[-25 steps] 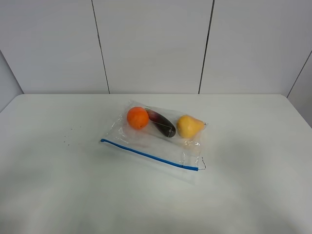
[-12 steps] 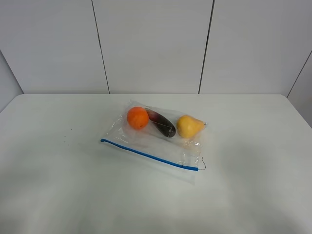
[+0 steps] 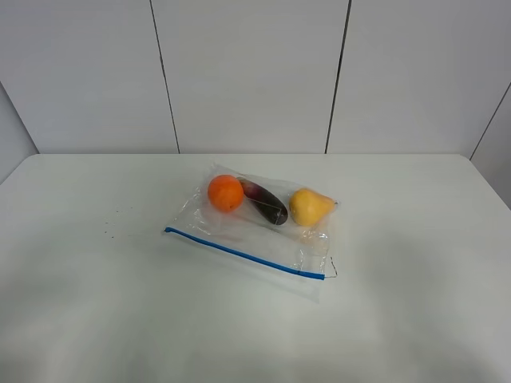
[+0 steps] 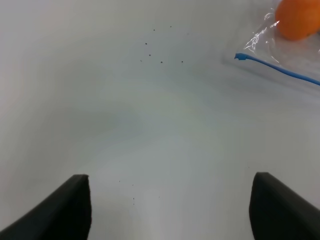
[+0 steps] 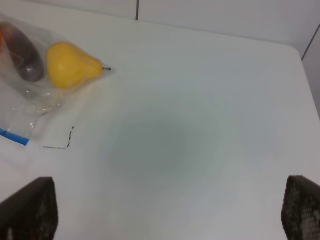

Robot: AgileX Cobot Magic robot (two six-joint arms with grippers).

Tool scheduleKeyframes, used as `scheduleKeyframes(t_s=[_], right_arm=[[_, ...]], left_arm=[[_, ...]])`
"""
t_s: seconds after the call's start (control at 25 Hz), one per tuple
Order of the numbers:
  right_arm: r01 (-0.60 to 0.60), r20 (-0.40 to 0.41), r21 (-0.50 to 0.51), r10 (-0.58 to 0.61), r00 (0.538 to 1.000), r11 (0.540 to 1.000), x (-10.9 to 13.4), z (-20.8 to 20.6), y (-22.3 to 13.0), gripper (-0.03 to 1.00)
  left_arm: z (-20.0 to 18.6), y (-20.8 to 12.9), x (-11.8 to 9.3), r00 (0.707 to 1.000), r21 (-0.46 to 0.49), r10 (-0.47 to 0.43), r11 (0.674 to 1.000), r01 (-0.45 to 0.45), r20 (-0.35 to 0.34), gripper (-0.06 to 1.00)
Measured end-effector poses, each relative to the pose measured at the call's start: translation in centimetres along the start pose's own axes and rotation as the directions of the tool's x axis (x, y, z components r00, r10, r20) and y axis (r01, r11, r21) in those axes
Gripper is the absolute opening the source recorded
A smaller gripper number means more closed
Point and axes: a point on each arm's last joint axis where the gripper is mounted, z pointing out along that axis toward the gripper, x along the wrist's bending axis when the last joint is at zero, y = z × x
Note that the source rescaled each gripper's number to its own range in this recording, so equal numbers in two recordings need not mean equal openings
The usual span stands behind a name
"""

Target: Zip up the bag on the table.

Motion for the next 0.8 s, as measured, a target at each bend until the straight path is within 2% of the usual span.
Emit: scheduleKeyframes(t_s=[0.64, 0.8], right_arm=[[0.000, -0.001, 0.001, 0.000, 1.000, 1.000, 0.00, 0.00, -0.01, 1.00], [0.015, -0.030, -0.002, -0.015, 0.999, 1.000, -0.01, -0.04, -0.03, 1.00]], left_arm=[[0.00, 0.00, 0.00, 1.000, 0.000, 0.000, 1.000, 0.000, 0.000, 0.88], [0.00, 0.00, 0.00, 1.000, 0.000, 0.000, 1.000, 0.000, 0.000, 0.88]])
